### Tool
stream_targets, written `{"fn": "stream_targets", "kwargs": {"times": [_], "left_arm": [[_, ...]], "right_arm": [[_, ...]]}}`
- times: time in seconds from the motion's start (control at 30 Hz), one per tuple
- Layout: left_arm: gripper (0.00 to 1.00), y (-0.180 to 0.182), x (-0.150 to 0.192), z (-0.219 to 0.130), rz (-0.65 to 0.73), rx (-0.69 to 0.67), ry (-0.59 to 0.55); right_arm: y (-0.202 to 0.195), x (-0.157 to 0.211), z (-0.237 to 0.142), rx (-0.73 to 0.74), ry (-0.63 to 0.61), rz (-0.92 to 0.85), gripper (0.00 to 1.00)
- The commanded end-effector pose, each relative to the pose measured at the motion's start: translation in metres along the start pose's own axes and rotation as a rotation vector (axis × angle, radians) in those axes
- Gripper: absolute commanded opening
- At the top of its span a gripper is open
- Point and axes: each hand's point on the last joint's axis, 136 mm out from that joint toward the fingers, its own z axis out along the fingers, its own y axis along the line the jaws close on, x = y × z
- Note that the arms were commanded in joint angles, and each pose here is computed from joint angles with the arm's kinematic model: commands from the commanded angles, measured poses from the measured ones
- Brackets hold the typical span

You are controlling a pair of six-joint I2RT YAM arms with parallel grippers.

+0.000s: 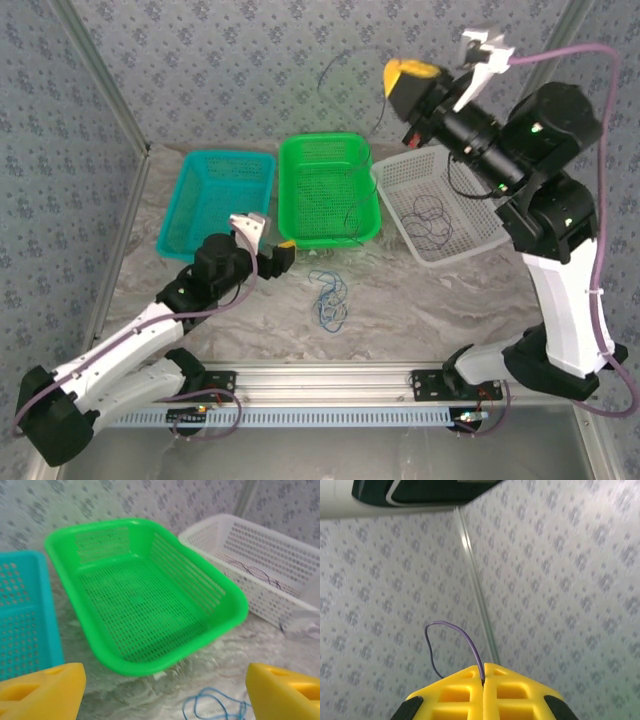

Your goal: Untangle the cables

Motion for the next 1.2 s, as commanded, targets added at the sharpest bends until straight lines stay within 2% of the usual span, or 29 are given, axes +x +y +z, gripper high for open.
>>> {"fn": "stream_targets", "kwargs": {"times": [0.0,0.17,0.33,0.43,0.57,0.83,1.17], "left_arm": [[0.84,-0.011,-0.014,0.0,-0.031,0.053,-0.052],[0.85,-0.009,-0.011,-0.003,-0.027,0.045,-0.048],[0.85,-0.005,-0.003,-0.008,-0.037,0.027,-0.035],[0.85,-0.001,0.003,-0.012,-0.044,0.015,-0.031],[0.86,0.004,0.009,-0.017,-0.054,-0.008,-0.032],[0.86,0.01,0.013,-0.021,-0.065,-0.034,-0.038],[0.88,0.013,0.014,-0.018,-0.061,-0.053,-0.034]], "right_arm": [[-0.005,-0.027,-0.009,0.042,-0.056,-0.063,0.0],[-0.06,-0.021,-0.008,0.252,0.001,-0.19,0.0],[-0.14,0.01,-0.016,0.493,0.133,-0.272,0.0],[-0.18,0.026,-0.024,0.595,0.205,-0.336,0.0],[-0.22,0.032,-0.037,0.672,0.225,-0.312,0.0],[-0.231,0.03,-0.044,0.689,0.219,-0.297,0.0],[-0.2,-0.018,-0.051,0.654,0.073,-0.299,0.0]]}}
